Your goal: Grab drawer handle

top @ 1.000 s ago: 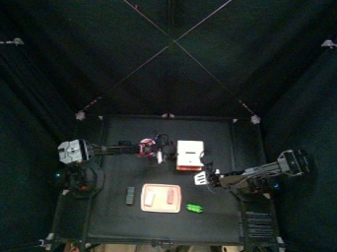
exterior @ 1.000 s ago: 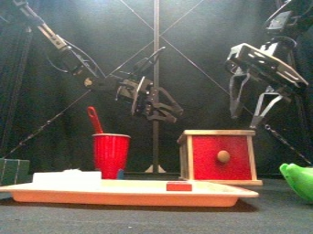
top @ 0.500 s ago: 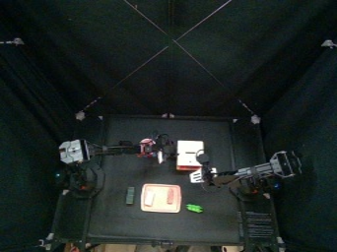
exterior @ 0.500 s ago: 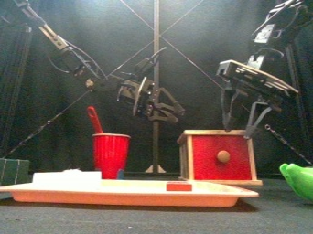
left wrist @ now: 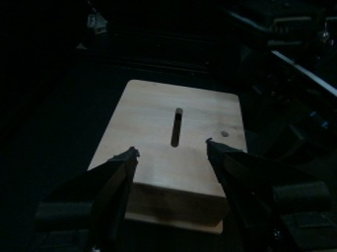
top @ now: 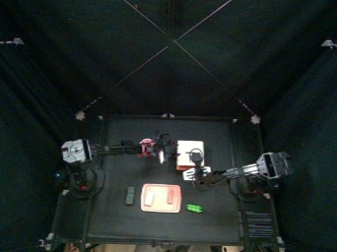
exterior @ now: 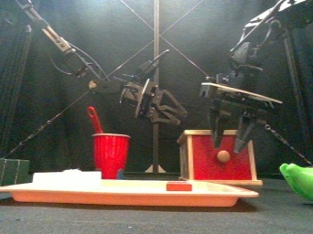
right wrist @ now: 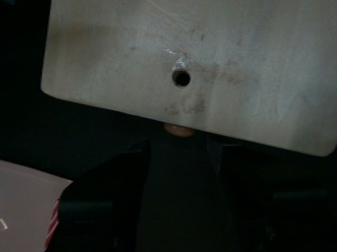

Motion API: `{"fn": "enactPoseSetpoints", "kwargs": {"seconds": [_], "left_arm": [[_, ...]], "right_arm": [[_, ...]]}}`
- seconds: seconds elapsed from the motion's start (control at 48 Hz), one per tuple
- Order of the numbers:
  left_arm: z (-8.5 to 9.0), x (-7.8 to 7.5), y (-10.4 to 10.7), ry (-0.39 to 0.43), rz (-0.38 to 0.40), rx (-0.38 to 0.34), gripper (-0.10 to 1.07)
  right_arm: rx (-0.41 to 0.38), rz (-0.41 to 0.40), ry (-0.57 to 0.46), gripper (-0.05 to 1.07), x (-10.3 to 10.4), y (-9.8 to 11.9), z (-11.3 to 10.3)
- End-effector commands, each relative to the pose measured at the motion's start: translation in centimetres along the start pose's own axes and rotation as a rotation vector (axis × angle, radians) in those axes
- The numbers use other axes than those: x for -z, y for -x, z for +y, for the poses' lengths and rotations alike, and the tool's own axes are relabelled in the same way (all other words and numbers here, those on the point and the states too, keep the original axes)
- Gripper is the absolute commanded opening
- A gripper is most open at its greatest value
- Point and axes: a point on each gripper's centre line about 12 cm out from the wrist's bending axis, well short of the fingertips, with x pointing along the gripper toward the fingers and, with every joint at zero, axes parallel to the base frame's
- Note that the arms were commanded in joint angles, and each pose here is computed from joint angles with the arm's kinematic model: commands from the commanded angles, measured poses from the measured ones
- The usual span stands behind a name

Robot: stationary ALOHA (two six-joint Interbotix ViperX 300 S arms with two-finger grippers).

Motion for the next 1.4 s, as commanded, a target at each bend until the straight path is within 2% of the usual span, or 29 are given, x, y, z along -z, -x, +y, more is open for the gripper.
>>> {"fn": "enactPoseSetpoints", "kwargs": {"seconds": [0.0, 0.229, 0.625, 0.812, 1.167, 1.292, 1.375], "left_arm": [[0.0, -1.5, -0.1, -0.007, -0.043, 0.002, 0.92], [0.0, -1.4, -0.2, -0.005, -0.041, 0.001, 0.92], [0.1, -1.3, -0.2, -0.003, -0.04, 0.001, 0.92], [0.1, -1.2, -0.3, -0.002, -0.038, -0.001, 0.92], [0.1, -1.2, -0.3, -0.002, -0.037, -0.001, 0.92], [0.2, -1.2, -0.3, -0.002, -0.037, -0.002, 0.92], [0.2, -1.1, -0.3, -0.001, -0.035, -0.002, 0.92]], "right_arm": [[-0.007, -0.014, -0.013, 0.84, -0.7, 0.4, 0.8], [0.066, -0.04, -0.014, 0.84, -1.1, -0.4, 0.7], [0.091, -0.049, -0.012, 0.84, -1.3, -1.2, 1.5], [0.123, -0.059, -0.012, 0.84, -1.4, -1.4, 1.4], [0.136, -0.06, -0.011, 0.84, -1.3, -1.6, 1.4], [0.136, -0.06, -0.011, 0.78, -1.3, -1.6, 1.4], [0.137, -0.059, -0.012, 0.69, -1.3, -1.6, 1.4]]}}
